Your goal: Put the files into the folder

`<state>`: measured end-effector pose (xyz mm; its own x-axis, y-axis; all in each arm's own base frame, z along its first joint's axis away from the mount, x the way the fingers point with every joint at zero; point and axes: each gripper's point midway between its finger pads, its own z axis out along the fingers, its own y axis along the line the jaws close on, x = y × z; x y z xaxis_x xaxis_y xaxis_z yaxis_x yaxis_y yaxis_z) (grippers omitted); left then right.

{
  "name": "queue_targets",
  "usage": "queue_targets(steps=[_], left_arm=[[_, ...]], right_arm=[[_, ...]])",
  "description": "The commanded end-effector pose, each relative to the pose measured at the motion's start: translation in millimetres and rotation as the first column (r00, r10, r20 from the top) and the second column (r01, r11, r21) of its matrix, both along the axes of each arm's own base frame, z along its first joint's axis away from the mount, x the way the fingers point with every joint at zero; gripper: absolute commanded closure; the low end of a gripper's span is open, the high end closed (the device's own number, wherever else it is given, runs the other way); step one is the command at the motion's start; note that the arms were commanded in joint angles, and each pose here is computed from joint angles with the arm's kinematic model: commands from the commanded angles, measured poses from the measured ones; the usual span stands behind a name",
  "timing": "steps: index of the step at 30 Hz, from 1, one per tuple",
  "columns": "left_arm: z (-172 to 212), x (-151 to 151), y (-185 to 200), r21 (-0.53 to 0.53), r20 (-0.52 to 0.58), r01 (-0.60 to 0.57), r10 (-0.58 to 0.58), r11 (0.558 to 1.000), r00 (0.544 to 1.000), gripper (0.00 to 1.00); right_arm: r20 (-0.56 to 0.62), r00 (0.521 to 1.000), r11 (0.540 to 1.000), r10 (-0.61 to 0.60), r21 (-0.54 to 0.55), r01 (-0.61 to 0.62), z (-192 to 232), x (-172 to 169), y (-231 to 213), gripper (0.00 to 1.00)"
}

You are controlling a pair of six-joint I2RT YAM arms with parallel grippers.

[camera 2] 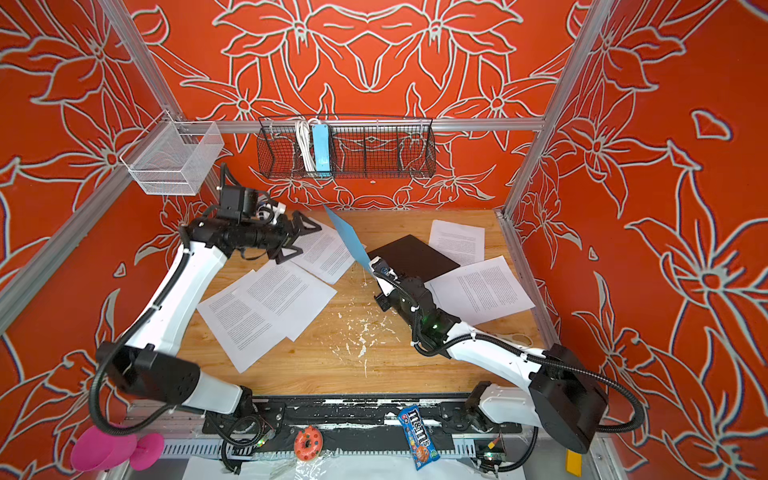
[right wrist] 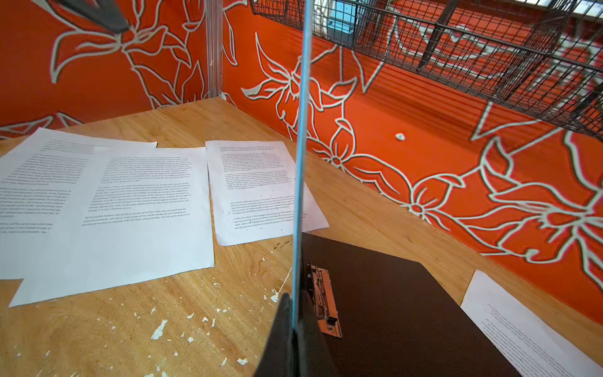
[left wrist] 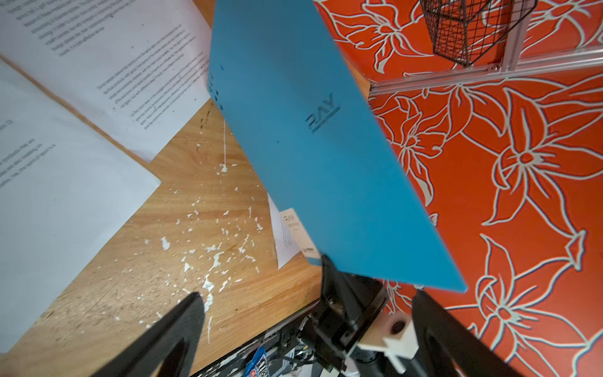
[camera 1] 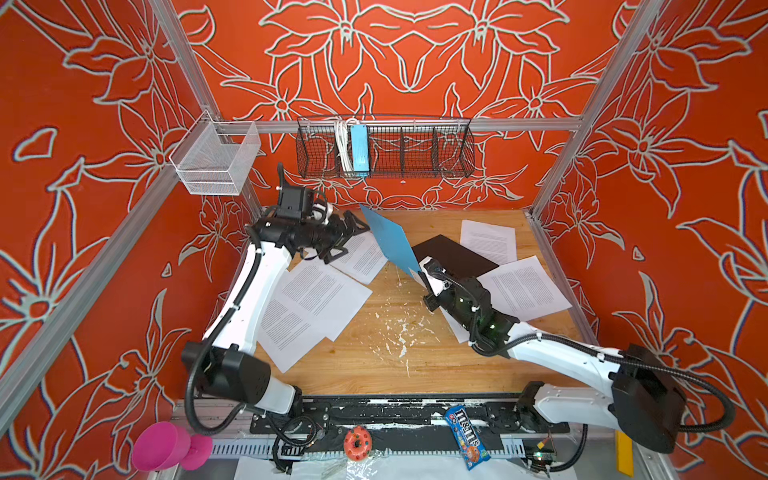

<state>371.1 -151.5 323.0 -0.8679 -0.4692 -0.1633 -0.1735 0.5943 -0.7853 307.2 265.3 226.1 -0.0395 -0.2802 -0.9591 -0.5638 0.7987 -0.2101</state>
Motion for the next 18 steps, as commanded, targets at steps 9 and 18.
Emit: queue_targets(steps=[9,18], left_arm=[[-17,33,-23,-0.013,-0.261,-0.047,0.042,0.999,0.964,0.40],[-29,48,-36,-0.029,-0.331,-0.045,0.033,0.999,0.943,0.49]], right_arm=[[0.094,0.996,0.999,-0.009,-0.043,0.013,4,-6,-1,1.00],[0.093,0.996,0.998,0.004,-0.055,0.001,-4,-10,-1,1.00]])
